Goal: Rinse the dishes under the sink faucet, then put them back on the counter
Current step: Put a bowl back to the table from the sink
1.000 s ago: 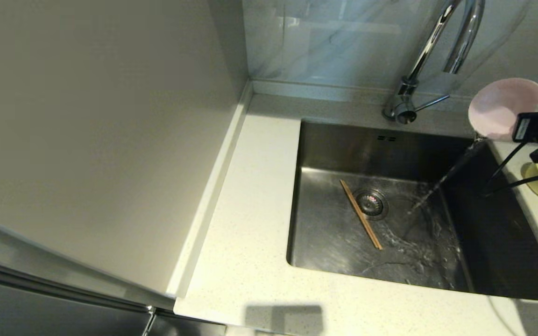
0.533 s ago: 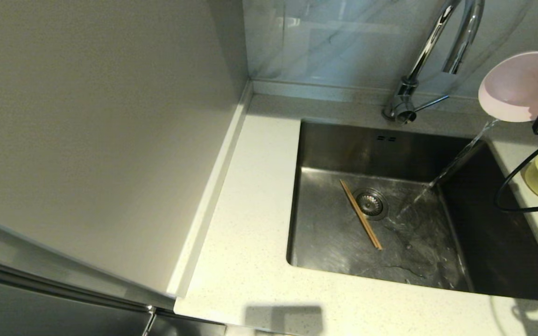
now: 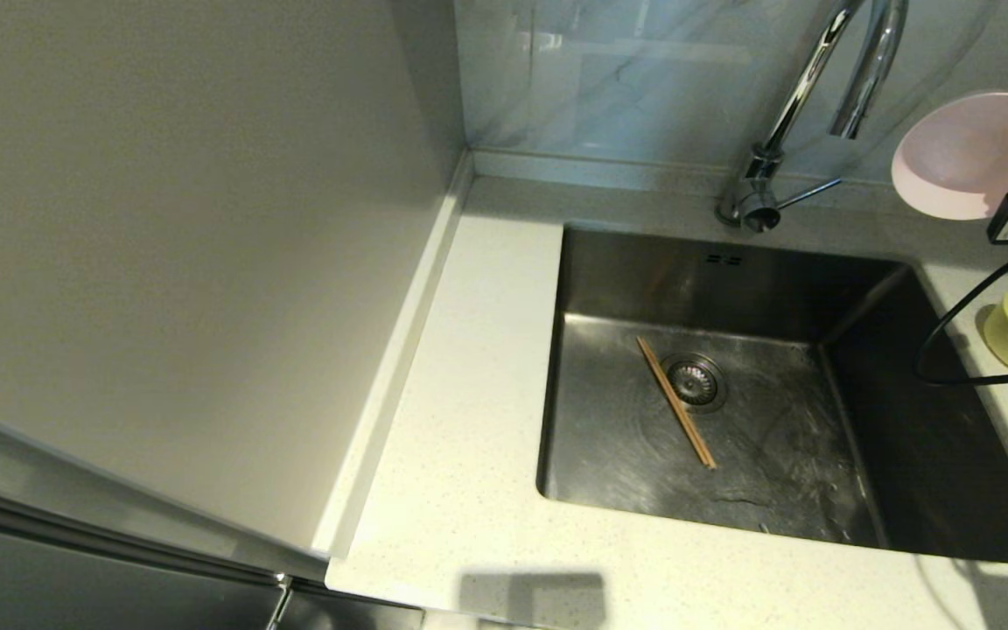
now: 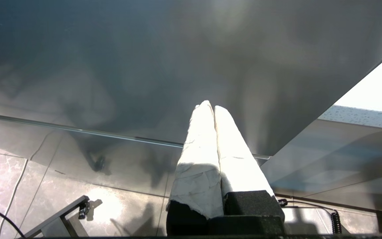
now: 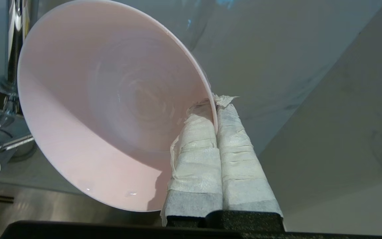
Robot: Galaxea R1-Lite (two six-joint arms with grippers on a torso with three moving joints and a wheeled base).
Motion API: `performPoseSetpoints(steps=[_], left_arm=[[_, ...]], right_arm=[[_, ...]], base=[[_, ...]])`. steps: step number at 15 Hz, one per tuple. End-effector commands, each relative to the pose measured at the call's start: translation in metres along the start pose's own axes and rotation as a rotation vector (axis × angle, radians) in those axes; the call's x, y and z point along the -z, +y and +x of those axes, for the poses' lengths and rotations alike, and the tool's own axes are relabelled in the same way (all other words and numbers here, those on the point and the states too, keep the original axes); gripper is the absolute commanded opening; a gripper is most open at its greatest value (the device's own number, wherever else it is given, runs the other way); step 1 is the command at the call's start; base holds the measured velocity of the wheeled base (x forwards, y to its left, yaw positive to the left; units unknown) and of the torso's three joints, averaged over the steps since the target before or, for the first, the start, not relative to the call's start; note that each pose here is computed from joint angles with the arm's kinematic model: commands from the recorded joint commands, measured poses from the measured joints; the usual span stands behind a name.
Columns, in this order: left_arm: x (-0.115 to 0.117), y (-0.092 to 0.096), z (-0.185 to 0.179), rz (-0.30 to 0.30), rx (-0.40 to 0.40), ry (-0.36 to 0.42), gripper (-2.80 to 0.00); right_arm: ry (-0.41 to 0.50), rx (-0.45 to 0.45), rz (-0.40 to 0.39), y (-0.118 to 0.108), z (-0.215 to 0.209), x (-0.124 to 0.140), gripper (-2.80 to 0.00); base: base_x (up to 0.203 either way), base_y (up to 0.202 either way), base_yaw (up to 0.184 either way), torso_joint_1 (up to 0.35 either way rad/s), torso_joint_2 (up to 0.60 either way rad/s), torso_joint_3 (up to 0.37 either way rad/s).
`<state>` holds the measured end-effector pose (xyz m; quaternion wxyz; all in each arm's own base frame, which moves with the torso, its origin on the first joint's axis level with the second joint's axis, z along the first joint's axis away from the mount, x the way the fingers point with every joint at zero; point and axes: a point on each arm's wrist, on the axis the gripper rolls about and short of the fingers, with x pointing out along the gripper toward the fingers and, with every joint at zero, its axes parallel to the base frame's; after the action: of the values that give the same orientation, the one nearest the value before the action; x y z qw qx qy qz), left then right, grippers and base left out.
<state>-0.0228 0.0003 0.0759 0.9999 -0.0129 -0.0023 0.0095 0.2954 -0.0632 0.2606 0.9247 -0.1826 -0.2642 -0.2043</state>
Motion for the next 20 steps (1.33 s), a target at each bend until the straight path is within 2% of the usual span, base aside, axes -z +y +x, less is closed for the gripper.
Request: performPoseSetpoints(steps=[1, 3, 4, 5, 8, 10, 12, 13, 14, 17, 20], left_arm=[[0.000, 0.000, 0.000, 0.000, -0.001, -0.003, -2.80], [0.000, 0.000, 0.000, 0.000, -0.001, -0.003, -2.80], [0.000, 0.000, 0.000, 0.000, -0.001, -0.003, -2.80], [0.000, 0.000, 0.000, 0.000, -0.001, -0.003, -2.80], [0.000, 0.000, 0.000, 0.000, -0.001, -0.003, -2.80], [0.000, 0.000, 0.000, 0.000, -0.001, -0.003, -2.80], [0.000, 0.000, 0.000, 0.000, -0.001, -0.003, -2.80], [0.000, 0.000, 0.000, 0.000, -0.001, -0.003, -2.80], [0.000, 0.000, 0.000, 0.000, -0.001, -0.003, -2.80], [0.000, 0.000, 0.000, 0.000, -0.001, -0.003, -2.80], [0.000, 0.000, 0.000, 0.000, -0.001, -0.003, -2.80]], right_arm=[[-0.003, 0.012, -0.006, -0.002, 0.002, 0.003, -2.80], [-0.017, 0.039, -0.010, -0.011, 0.004, -0.002, -2.80], [0.029, 0.040, -0.016, -0.015, 0.006, -0.001, -2.80], [0.143, 0.034, -0.016, -0.021, 0.007, 0.003, -2.80], [0.644, 0.032, 0.072, -0.040, 0.014, 0.009, -2.80], [0.890, 0.078, 0.176, -0.063, 0.025, -0.014, -2.80], [1.126, 0.165, 0.273, -0.097, 0.019, -0.028, -2.80], [1.197, 0.217, 0.289, -0.115, 0.013, -0.029, -2.80], [1.228, 0.236, 0.290, -0.124, 0.008, -0.029, -2.80], [1.393, 0.299, 0.320, -0.167, -0.029, -0.002, -2.80], [1.522, 0.256, 0.322, -0.193, -0.053, 0.020, -2.80]], base=[[0.000, 0.000, 0.000, 0.000, 0.00, 0.000], [0.000, 0.000, 0.000, 0.000, 0.00, 0.000], [0.000, 0.000, 0.000, 0.000, 0.00, 0.000], [0.000, 0.000, 0.000, 0.000, 0.00, 0.000], [0.000, 0.000, 0.000, 0.000, 0.00, 0.000], [0.000, 0.000, 0.000, 0.000, 0.00, 0.000], [0.000, 0.000, 0.000, 0.000, 0.00, 0.000], [0.000, 0.000, 0.000, 0.000, 0.00, 0.000], [0.000, 0.000, 0.000, 0.000, 0.00, 0.000], [0.000, 0.000, 0.000, 0.000, 0.00, 0.000], [0.000, 0.000, 0.000, 0.000, 0.00, 0.000]])
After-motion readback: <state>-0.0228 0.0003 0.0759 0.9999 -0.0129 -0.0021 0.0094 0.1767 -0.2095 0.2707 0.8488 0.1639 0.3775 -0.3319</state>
